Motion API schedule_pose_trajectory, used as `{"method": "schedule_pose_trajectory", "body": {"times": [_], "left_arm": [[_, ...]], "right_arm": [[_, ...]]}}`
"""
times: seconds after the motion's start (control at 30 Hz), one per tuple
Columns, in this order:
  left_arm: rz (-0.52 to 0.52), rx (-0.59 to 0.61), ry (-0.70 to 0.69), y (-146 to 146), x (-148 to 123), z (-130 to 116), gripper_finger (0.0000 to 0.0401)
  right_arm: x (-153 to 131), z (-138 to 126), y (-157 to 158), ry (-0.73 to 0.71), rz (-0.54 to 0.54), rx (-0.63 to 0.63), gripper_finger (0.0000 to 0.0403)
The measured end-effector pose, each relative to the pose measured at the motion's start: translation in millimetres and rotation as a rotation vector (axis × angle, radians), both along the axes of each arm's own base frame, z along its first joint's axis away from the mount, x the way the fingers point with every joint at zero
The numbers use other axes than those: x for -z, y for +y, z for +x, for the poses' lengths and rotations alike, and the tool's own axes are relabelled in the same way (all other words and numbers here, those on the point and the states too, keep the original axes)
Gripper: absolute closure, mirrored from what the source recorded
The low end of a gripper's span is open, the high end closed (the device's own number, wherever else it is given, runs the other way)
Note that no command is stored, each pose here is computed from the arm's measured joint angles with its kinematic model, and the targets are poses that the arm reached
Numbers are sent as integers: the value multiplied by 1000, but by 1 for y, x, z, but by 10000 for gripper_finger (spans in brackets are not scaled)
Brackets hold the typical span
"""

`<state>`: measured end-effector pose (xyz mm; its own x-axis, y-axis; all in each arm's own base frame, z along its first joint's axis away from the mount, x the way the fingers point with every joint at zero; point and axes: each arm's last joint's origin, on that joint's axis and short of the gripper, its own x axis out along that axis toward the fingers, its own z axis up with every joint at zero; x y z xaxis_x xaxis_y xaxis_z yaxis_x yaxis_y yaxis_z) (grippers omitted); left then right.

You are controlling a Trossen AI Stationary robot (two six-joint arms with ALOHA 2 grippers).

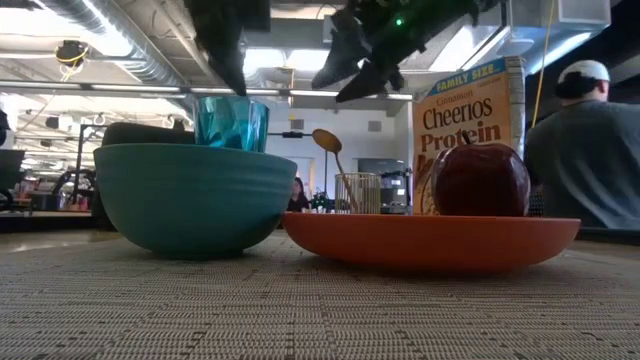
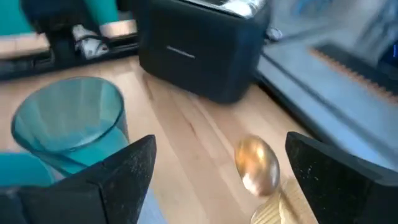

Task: Arrange a breakfast setting
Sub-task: Put the gold spoon to the right of the orange plate

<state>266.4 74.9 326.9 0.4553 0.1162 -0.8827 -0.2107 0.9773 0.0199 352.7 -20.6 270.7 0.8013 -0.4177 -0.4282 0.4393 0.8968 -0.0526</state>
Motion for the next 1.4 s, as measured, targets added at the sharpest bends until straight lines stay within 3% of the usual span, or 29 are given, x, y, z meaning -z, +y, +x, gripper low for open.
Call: {"method": "schedule_pose_trajectory", "body": {"times": [0.1, 0.4, 0.6, 0.83, 1.0, 1.4], "left_arm": [[51, 3, -64, 3, -18, -13, 268], [167, -89, -162, 23, -46, -50, 269], [175, -141, -165, 34, -47, -56, 270], [175, -145, -167, 36, -47, -56, 270], [175, -145, -167, 36, -47, -56, 270], [183, -147, -185, 36, -48, -55, 270]], "right_arm": [[5, 8, 0, 29, -106, -51, 56], [26, 17, -5, 149, -257, 9, 56], [48, 24, -8, 257, -333, 7, 56], [53, 25, -21, 276, -374, 121, 67], [54, 24, -32, 275, -351, 111, 129], [54, 25, -31, 274, -336, 71, 335]]}}
